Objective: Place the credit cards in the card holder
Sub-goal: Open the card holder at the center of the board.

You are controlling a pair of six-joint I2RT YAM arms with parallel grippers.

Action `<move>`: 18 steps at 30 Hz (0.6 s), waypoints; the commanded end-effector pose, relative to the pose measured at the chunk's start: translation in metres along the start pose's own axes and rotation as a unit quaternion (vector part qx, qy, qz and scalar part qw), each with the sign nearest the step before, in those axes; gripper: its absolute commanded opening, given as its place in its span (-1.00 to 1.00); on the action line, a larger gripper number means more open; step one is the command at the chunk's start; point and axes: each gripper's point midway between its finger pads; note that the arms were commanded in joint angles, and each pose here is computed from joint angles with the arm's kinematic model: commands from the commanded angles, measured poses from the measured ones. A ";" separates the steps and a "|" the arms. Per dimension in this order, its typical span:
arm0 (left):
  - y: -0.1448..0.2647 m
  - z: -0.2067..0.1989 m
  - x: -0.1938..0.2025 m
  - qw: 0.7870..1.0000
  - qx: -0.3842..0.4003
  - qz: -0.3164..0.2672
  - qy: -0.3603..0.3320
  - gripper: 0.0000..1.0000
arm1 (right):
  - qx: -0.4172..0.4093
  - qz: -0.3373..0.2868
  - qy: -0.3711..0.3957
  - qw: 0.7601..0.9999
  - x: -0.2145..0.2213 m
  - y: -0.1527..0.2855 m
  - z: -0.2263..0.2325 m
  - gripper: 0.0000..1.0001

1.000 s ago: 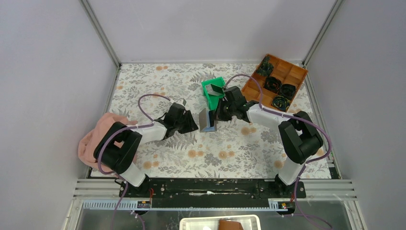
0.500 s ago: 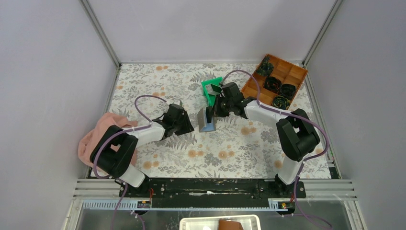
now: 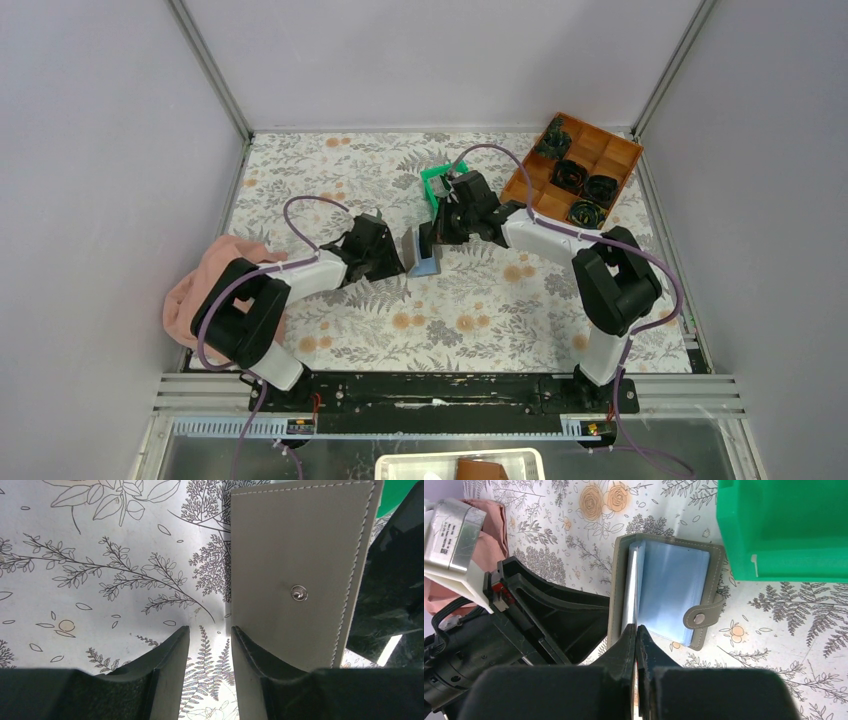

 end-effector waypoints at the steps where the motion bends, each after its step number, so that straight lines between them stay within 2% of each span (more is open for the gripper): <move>1: -0.001 0.067 0.064 0.987 -0.121 0.107 -0.013 -0.10 | -0.030 -0.004 0.023 0.999 -0.007 0.002 0.026 -1.00; 18: 0.009 0.069 0.080 0.983 -0.133 0.122 -0.007 -0.11 | -0.058 0.001 0.046 0.997 -0.003 -0.007 0.050 -1.00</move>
Point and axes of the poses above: each gripper's point midway between its finger pads, its own y axis back along the fingers, its own z axis along the line the jaws close on, x = y × z, and after that the axes turned 2 degrees about -y, right-handed
